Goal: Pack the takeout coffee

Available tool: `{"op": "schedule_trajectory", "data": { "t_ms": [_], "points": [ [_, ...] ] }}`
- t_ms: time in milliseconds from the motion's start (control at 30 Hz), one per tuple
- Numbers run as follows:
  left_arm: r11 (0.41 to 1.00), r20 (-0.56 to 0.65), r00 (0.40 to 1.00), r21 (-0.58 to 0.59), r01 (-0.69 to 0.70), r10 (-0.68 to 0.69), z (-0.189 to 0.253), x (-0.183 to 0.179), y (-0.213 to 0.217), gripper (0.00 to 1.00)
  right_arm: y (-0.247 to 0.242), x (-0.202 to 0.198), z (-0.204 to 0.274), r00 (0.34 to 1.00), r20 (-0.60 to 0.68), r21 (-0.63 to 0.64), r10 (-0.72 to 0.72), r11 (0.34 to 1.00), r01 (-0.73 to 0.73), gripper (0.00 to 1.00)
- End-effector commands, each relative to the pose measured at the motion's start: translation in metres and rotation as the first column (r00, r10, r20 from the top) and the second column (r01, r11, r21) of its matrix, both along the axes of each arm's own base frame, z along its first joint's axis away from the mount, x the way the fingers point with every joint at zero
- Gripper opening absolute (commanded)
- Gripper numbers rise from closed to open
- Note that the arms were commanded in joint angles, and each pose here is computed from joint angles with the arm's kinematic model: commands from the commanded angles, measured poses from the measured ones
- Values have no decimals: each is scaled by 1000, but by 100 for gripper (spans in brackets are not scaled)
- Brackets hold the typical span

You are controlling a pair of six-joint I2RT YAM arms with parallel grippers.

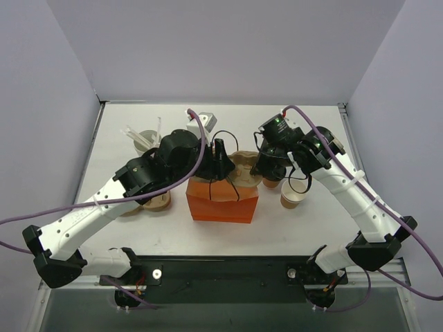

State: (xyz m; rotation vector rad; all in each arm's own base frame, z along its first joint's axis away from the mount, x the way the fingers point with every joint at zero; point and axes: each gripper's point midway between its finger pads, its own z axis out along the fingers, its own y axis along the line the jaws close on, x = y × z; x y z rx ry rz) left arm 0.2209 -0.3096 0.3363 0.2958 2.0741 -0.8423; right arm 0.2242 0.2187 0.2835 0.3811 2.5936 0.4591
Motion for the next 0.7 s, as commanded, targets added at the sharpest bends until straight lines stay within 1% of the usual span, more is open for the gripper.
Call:
{"op": "schedule_trajectory", "data": {
  "t_ms": [0, 333, 533, 667],
  "points": [
    [999, -10, 1000, 47, -25, 25, -13, 3, 3, 66, -2, -6, 9, 1000, 25, 26, -1, 1000, 0, 6],
    [997, -16, 1000, 70, -19, 20, -24, 5, 0, 66, -1, -6, 8, 1000, 22, 29, 3, 1000, -3, 6],
    [997, -11, 1000, 75, -19, 20, -24, 5, 2, 61, 1, -8, 7, 1000, 16, 36, 7, 999, -7, 6],
    [997, 0, 1000, 75, -17, 17, -22, 4, 3, 54, 2, -10, 8, 1000, 15, 49, 7, 999, -8, 9]
  ]
}}
